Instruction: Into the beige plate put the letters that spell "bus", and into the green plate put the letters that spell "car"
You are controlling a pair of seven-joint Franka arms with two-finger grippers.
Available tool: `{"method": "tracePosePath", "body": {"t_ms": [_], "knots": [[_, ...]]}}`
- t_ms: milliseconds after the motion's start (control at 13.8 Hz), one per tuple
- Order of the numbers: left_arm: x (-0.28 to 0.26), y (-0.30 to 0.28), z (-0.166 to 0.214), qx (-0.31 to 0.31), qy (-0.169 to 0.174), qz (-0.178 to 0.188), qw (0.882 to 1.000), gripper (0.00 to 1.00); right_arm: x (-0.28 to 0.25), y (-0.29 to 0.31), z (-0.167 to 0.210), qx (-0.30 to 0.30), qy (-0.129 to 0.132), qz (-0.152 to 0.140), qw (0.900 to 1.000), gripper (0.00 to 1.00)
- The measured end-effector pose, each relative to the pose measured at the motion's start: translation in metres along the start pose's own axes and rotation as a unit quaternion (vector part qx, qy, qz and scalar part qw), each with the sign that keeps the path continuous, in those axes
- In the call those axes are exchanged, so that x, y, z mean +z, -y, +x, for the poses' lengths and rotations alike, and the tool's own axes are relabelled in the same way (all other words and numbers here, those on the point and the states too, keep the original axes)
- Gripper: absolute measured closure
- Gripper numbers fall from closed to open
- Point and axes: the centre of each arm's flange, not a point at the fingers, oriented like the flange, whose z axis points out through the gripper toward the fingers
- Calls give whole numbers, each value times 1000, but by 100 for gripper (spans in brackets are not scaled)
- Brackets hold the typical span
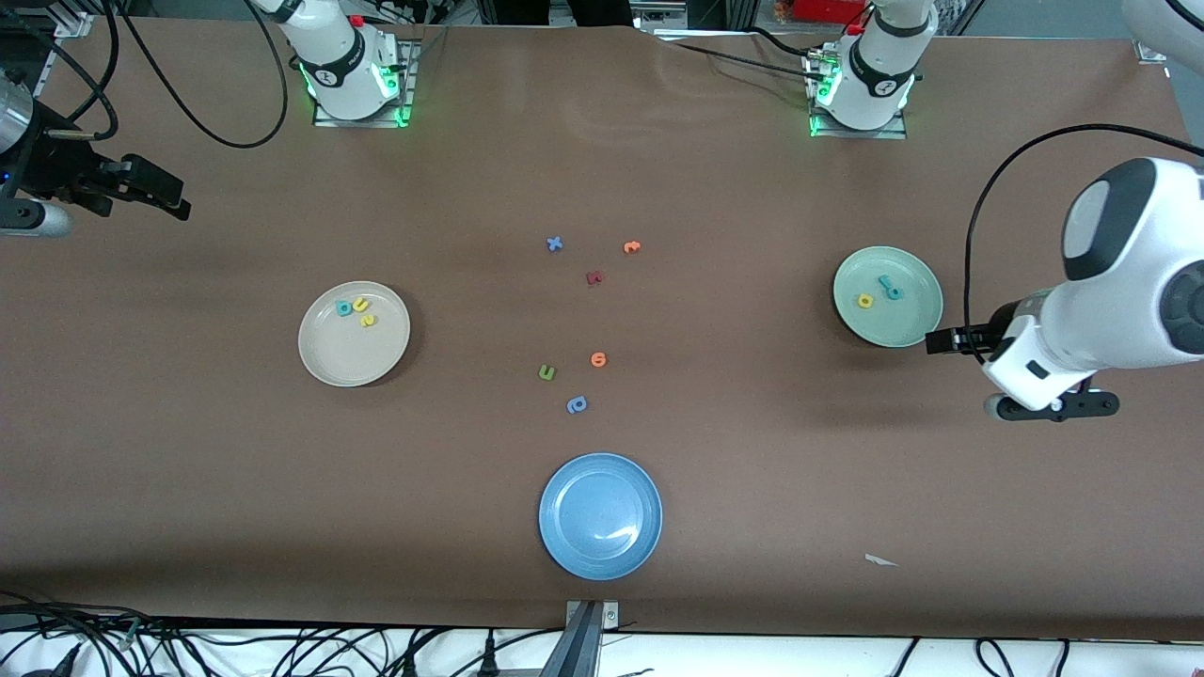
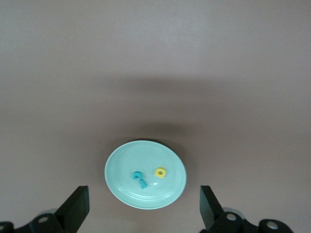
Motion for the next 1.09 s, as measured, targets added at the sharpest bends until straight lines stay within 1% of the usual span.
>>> {"method": "tracePosePath", "body": {"t_ms": [145, 218, 363, 509, 581, 654, 727, 872, 1018, 1090], "knots": [[-8, 18, 9, -10, -1, -30, 1000, 0, 0, 0, 0, 0, 0, 0, 1000, 0], [-8, 25, 12, -11, -1, -37, 999, 0, 0, 0, 0, 0, 0, 0, 1000, 0], [-11, 26, 15, -7, -4, -39, 999, 0, 0, 0, 0, 0, 0, 0, 1000, 0], [-20, 12, 11, 0, -14, -24, 1000, 0, 0, 0, 0, 0, 0, 0, 1000, 0], [-25, 5, 7, 0, -17, -30, 999, 0, 0, 0, 0, 0, 0, 0, 1000, 0], [-31, 3, 5, 2, -19, -49, 999, 1, 0, 0, 0, 0, 0, 0, 1000, 0], [-38, 8, 2, 4, -23, -68, 997, 4, 0, 0, 0, 0, 0, 0, 1000, 0], [-47, 23, -1, 4, -40, -82, 996, 7, 0, 0, 0, 0, 0, 0, 1000, 0], [-49, 27, -7, 0, -76, -87, 993, 6, 0, 0, 0, 0, 0, 0, 1000, 0], [-50, 28, -13, -2, -95, -90, 991, 4, 0, 0, 0, 0, 0, 0, 1000, 0]]}}
